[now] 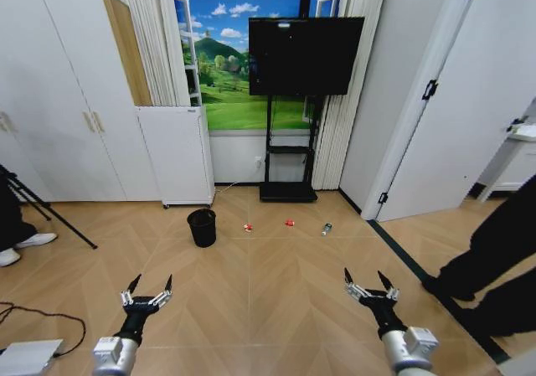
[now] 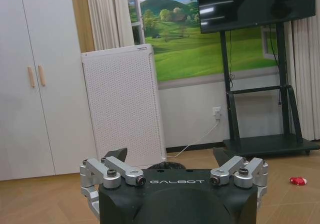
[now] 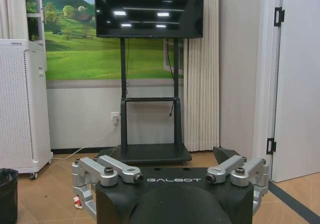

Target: Pick up the trash bin and place the garbage on the floor into it.

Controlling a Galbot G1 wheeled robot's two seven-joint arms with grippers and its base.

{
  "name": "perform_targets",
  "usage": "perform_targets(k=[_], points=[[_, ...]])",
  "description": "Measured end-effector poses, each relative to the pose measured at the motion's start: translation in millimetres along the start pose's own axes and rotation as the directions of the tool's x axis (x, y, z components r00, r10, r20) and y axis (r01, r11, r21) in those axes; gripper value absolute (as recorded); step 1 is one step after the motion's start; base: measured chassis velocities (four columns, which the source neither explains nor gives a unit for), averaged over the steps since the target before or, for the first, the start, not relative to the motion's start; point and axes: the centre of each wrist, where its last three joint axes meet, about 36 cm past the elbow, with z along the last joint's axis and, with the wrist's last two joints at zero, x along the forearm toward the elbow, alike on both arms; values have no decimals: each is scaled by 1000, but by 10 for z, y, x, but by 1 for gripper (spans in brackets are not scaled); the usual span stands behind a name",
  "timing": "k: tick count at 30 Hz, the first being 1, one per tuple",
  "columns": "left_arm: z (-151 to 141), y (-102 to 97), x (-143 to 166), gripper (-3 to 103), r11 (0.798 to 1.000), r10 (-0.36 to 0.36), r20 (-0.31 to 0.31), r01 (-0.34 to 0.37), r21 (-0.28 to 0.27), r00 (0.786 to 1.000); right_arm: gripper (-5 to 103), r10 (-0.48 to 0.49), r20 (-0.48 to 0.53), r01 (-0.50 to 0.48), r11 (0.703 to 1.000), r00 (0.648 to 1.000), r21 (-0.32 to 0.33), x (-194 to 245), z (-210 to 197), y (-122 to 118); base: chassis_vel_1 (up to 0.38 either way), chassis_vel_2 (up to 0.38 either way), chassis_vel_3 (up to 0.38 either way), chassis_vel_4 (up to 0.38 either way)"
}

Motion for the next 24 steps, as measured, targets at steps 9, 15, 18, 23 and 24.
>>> perform_targets(k=[9,15,18,23,24], points=[[-4,-24,32,97,1000,-5,-3,5,4,1000,100,0,-2,0,1000,1000,-3,-26,-5,1,-30,34,32,-28],[-5,-27,49,94,1000,-3,-6,3,0,1000,100,1,-4,-1,1000,1000,-5,-27,7,-2,-149,173,154,-161],[-8,-41,53,97,1000,-3,-6,3,4,1000,100,3,-6,-3,1000,1000,-4,-23,16,-11,-200,222,213,-212],[4,-53,72,98,1000,-6,-11,6,7,1000,100,3,-7,-3,1000,1000,-5,-21,20,-8,-263,255,255,-247],[5,-54,73,98,1000,-6,-12,6,7,1000,100,3,-8,-3,1000,1000,-5,-21,25,-8,-256,297,300,-280]])
